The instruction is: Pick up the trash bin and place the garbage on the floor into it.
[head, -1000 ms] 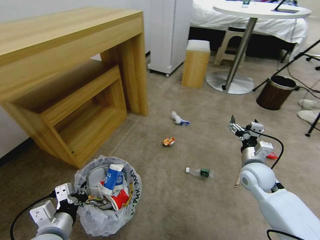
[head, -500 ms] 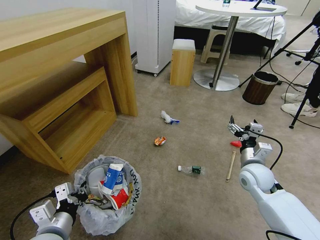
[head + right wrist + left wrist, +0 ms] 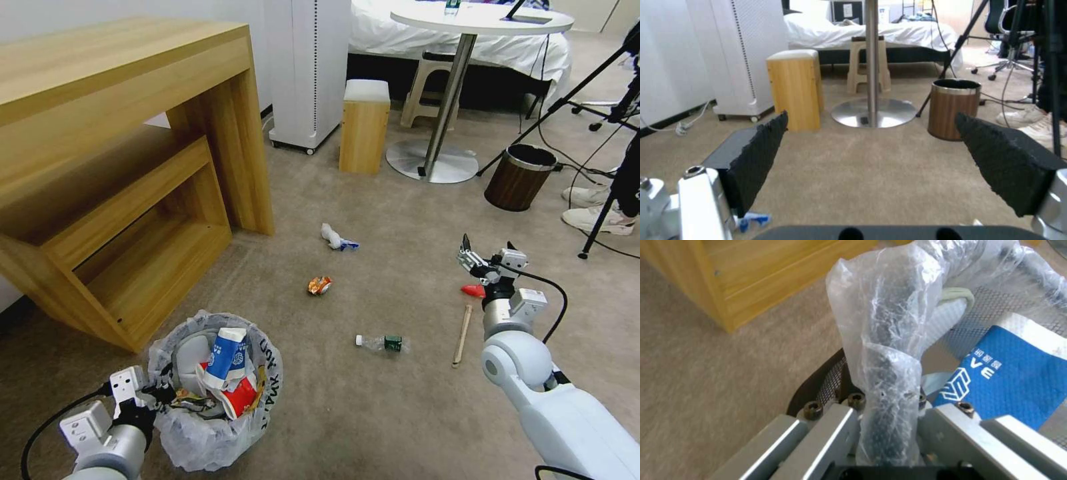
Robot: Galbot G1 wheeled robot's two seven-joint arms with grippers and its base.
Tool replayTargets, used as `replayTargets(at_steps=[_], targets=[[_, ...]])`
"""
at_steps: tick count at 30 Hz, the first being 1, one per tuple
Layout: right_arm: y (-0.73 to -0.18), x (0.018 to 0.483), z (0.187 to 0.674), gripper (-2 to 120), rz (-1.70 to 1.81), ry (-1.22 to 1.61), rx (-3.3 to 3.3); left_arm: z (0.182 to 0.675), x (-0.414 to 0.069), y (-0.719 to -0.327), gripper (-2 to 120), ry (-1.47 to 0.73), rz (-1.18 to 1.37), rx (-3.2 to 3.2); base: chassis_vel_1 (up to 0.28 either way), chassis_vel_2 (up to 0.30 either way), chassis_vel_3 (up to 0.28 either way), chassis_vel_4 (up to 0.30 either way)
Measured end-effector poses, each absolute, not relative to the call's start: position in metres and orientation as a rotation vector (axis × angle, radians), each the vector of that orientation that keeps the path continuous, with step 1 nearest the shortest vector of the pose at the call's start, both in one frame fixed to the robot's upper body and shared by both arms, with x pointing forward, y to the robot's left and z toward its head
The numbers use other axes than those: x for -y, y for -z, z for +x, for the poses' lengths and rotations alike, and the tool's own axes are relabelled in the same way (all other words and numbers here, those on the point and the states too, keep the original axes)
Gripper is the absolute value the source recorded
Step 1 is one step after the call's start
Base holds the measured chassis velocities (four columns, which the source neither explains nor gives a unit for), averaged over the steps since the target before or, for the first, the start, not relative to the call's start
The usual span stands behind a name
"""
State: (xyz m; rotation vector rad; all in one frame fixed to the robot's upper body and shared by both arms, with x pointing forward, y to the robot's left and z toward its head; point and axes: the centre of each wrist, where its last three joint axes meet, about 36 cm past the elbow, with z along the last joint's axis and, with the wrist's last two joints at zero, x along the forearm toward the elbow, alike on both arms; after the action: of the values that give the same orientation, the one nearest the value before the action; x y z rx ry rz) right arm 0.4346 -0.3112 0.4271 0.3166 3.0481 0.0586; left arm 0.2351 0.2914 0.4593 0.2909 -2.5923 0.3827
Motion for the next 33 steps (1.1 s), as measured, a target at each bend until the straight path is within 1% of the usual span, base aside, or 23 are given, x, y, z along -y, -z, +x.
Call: replayTargets(at_steps=[7,8,11,19,25,26,30,33], targets=[[-0.426,0.309,0.435,97,0.309,-0.061,-3.041,0.235,-0.292,-0.459,1,-0.384,0.295,2.6,-0.184,0.174,0.184,-0.163],[-0.425,0.308,0.434,99,0.307,-0.064,-3.039,0.235,-0.291,-0.459,1,-0.384,0.295,2.6,-0.137,0.149,0.104,-0.121],[-0.423,0.306,0.433,100,0.299,-0.077,-3.047,0.235,-0.291,-0.459,1,-0.383,0.296,2.6,-0.113,0.072,0.069,-0.093],[-0.419,0.291,0.42,100,0.257,-0.212,-3.326,0.235,-0.29,-0.456,1,-0.385,0.301,2.598,-0.004,0.007,0.002,-0.002],[-0.409,0.281,0.406,100,0.147,-0.462,-3.574,0.242,-0.289,-0.447,1,-0.397,0.292,2.598,0.0,0.0,0.0,0.0],[-0.409,0.281,0.406,100,0.147,-0.462,-3.574,0.242,-0.289,-0.447,1,-0.397,0.292,2.598,0.0,0.0,0.0,0.0],[-0.395,0.272,0.399,100,0.286,-0.512,-3.685,0.244,-0.289,-0.441,1,-0.4,0.288,2.592,0.0,0.0,0.0,0.0],[-0.39,0.269,0.397,100,0.372,-0.462,-3.767,0.245,-0.289,-0.44,1,-0.401,0.291,2.591,0.0,0.0,0.0,0.0]])
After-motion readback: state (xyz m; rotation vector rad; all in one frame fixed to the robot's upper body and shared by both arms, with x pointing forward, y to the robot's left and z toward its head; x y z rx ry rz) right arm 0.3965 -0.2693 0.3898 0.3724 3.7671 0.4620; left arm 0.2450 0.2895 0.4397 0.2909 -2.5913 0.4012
